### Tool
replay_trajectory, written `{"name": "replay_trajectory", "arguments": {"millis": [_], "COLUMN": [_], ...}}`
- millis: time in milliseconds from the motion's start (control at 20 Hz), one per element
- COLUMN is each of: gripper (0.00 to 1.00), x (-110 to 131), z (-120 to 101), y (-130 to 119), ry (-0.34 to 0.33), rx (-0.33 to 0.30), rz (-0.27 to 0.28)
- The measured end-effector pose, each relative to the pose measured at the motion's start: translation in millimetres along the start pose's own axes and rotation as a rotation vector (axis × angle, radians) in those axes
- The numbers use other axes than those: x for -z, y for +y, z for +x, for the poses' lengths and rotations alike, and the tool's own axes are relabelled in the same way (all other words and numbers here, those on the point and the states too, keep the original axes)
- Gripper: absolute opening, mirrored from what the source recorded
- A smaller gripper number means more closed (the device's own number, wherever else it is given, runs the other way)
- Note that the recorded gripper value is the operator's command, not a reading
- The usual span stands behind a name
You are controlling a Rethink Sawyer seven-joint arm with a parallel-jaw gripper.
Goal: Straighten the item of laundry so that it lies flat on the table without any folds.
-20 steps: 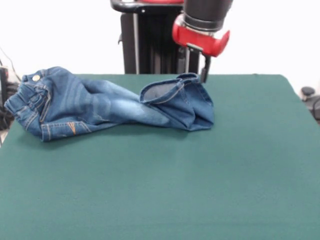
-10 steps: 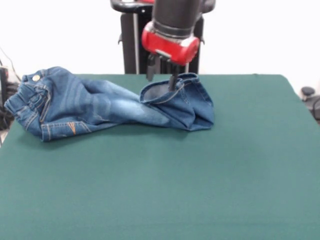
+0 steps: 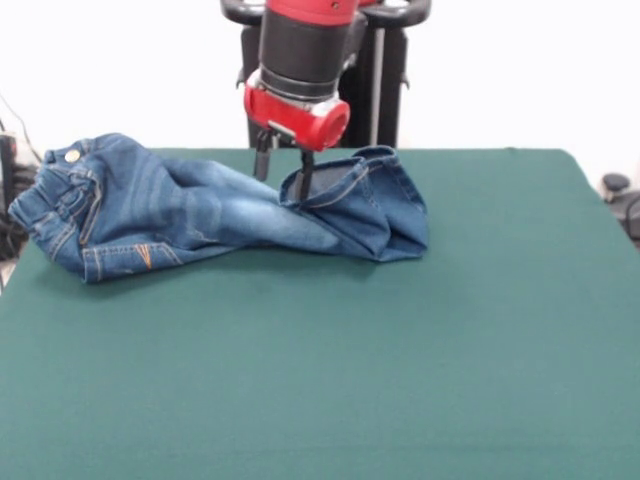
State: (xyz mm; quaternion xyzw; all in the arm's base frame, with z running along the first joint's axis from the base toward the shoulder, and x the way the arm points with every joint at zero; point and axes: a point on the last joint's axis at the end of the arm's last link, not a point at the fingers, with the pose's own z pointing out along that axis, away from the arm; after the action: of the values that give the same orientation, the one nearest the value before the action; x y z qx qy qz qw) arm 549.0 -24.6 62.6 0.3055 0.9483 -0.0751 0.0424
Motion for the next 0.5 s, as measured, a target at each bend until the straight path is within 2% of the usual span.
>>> {"name": "replay_trajectory", "arguments": {"millis": [250, 500], "gripper": [1.00, 1.00], "x": [-3, -1], "z": [9, 19], "y": [-1, 11], "ry": [0.032, 0.048], "rx": [-0.008, 0.009], "rz": [-0.015, -0.034]}}
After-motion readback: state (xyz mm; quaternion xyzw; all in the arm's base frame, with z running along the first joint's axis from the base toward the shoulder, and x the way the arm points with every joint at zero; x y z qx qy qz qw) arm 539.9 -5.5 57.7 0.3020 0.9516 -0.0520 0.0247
